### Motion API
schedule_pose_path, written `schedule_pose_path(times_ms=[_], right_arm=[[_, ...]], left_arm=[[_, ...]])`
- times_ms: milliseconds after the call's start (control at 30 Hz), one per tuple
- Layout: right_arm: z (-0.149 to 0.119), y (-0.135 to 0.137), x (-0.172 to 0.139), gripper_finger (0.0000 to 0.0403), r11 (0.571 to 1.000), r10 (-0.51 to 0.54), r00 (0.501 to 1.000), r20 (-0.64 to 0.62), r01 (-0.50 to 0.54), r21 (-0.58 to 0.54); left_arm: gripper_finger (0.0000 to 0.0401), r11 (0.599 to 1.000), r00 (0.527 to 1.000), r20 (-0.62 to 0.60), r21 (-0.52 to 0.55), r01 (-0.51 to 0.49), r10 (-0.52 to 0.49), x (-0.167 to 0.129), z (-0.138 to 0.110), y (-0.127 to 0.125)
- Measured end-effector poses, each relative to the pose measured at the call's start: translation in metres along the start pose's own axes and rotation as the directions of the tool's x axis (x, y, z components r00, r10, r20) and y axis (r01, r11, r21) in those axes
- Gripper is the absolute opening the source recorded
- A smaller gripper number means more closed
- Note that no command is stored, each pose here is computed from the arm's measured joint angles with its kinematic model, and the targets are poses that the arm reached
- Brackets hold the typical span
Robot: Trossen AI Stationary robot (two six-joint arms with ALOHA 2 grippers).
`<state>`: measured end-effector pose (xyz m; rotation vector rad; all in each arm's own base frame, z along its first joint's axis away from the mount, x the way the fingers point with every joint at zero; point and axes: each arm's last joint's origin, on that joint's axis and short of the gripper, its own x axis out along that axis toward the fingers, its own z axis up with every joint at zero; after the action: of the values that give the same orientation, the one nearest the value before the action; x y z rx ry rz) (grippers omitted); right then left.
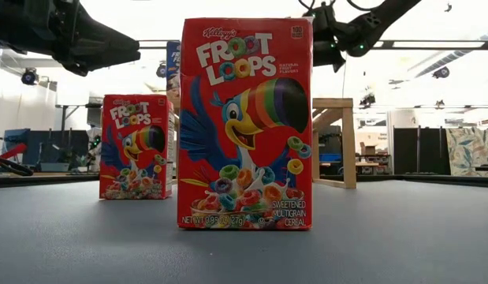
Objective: Stack cereal on shelf
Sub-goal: Put the top yellow cereal box on the shelf aligned with the yellow cereal box
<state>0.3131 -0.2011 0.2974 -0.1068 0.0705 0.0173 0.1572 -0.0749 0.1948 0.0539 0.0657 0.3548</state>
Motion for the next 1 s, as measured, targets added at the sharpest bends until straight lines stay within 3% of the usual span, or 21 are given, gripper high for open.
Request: schedule_pose_path(times_ms=[267, 1000], right_arm=[[-0.002, -0.012, -0.009, 0.0166, 0.999, -0.04, 0.999, -0.004, 0.04, 0.012], [-0.004, -0.008, -0.006, 0.0171, 0.999, -0.02, 1.0, -0.007, 0.02, 0.035]], left_arm=[[0.0184, 1.0, 1.0, 0.0, 0.0, 0.0, 0.0, 0.0, 0.0, 0.0], [0.0184, 1.0, 1.0, 0.0, -0.001, 0.0, 0.0, 0.0, 0.0, 0.0]])
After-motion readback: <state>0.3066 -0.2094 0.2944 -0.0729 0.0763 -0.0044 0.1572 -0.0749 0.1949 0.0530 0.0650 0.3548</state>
